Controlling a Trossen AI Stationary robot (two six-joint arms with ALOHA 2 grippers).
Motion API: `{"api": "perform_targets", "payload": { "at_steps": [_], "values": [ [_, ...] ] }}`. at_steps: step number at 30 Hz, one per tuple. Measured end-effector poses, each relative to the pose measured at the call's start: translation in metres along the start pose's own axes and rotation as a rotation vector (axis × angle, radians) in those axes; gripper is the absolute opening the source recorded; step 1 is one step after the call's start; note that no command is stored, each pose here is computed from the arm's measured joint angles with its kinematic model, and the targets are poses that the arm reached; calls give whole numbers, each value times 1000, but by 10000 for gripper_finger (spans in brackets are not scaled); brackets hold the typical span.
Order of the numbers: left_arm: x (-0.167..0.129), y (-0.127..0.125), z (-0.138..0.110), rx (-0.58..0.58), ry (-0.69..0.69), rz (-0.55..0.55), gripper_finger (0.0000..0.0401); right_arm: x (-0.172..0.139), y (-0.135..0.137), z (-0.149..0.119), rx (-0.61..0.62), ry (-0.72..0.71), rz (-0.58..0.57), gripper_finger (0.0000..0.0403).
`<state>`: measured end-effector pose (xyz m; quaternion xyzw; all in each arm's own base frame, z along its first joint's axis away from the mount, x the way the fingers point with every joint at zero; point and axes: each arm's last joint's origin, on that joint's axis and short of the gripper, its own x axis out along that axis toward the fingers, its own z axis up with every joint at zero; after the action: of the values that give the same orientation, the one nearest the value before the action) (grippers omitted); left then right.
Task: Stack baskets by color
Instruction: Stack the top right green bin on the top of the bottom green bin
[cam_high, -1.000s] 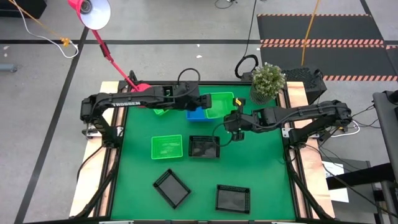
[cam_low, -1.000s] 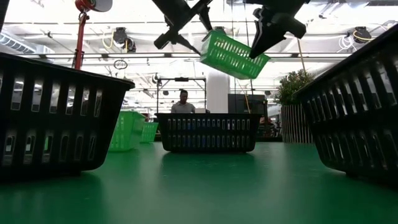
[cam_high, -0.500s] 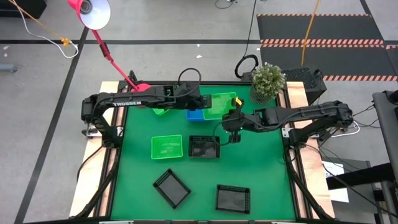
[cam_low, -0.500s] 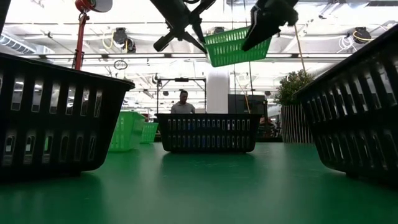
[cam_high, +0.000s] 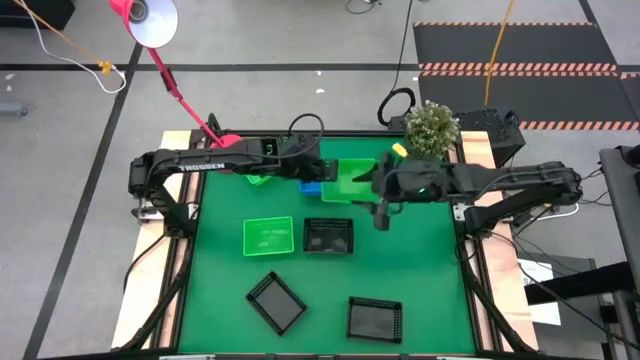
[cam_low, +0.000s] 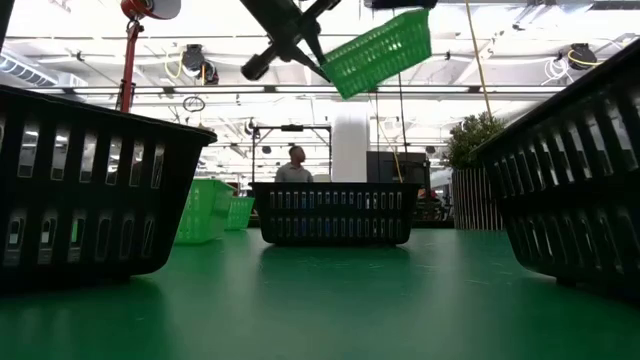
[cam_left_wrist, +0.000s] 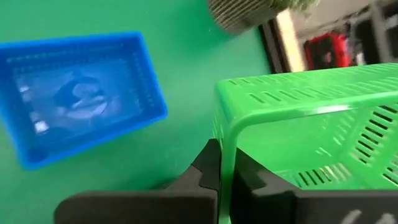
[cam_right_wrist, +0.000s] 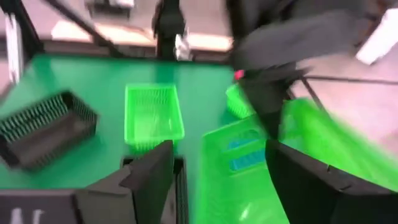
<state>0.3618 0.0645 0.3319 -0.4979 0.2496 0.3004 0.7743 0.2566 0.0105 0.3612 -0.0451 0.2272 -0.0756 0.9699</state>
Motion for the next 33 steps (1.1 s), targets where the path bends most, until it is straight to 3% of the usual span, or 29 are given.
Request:
{"api": "perform_targets", "payload": {
  "at_steps": [6, 14, 24, 33],
  "values": [
    [-26, 8, -2, 26, 55, 59, 4, -39, -11, 13, 107, -157, -9, 253],
    [-84, 19, -12, 29, 134, 89, 3, -77, -29, 12, 219, -229, -100, 253],
    [-144, 43, -36, -120, 233, 229, 6, -86, -44, 0, 225, -136, -190, 253],
    [-151, 61, -56, -156, 302, 395, 7, -85, -44, -1, 224, -128, -193, 253]
  ]
}}
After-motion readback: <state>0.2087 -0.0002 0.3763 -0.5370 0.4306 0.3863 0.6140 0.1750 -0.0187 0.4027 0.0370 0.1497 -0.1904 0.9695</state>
